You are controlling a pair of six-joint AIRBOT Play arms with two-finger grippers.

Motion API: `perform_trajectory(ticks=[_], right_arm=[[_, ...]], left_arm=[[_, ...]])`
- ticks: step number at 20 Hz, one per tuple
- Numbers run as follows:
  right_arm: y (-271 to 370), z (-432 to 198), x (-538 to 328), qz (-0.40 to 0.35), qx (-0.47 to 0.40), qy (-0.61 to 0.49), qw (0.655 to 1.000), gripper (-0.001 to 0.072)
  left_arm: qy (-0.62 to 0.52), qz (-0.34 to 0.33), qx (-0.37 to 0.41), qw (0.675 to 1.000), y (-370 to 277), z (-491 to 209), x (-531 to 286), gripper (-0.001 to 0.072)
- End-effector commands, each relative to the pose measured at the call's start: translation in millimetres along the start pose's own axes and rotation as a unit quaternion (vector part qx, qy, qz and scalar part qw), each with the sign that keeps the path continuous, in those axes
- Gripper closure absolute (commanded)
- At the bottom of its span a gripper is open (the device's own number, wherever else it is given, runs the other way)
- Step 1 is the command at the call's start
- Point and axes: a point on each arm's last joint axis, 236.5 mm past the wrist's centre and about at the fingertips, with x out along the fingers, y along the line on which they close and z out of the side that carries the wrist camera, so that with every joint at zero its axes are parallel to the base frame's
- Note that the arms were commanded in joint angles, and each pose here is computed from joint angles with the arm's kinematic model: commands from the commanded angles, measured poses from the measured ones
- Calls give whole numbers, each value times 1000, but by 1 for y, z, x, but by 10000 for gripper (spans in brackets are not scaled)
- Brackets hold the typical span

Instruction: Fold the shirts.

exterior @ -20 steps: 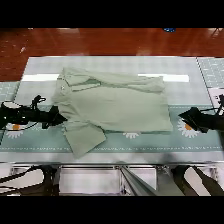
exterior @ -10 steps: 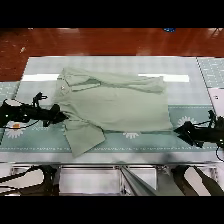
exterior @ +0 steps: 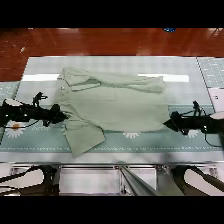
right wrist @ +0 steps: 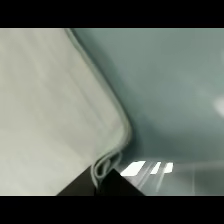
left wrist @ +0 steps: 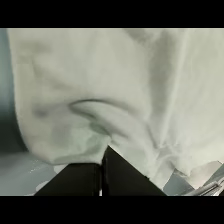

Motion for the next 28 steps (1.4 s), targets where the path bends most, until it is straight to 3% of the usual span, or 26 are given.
perform_trajectory(ticks=[1, 4, 7, 11, 15, 18, 21, 23, 25, 28], right_arm=[[55, 18, -3, 36, -74, 3, 997, 688], [134, 65, -75, 71, -176, -73, 979, 689], [228, 102, -188, 94, -282, -199, 934, 689], [320, 86, -330, 111, -383, -339, 852, 689], [354, 17, -430, 103, -446, -446, 769, 689], [342, -39, -472, 68, -465, -500, 728, 688], [327, -88, -492, 46, -477, -527, 702, 689], [313, -111, -495, 31, -474, -528, 704, 689], [296, -122, -494, 9, -462, -526, 714, 689], [269, -123, -481, -20, -435, -509, 742, 689]], left_arm=[[-5, -22, 18, 1000, -20, 11, -18, 689], [-94, -105, 79, 987, -99, 57, -88, 689], [-247, -218, 194, 924, -225, 82, -218, 689], [-402, -230, 351, 814, -335, 34, -372, 689], [-499, -211, 444, 714, -384, -53, -466, 689], [-502, -179, 477, 699, -383, -115, -472, 689], [-556, -42, 450, 697, -345, -134, -480, 689], [-598, 20, 421, 682, -325, -152, -496, 689], [-601, 26, 449, 661, -326, -182, -495, 689], [-592, 32, 449, 669, -306, -200, -496, 689]])
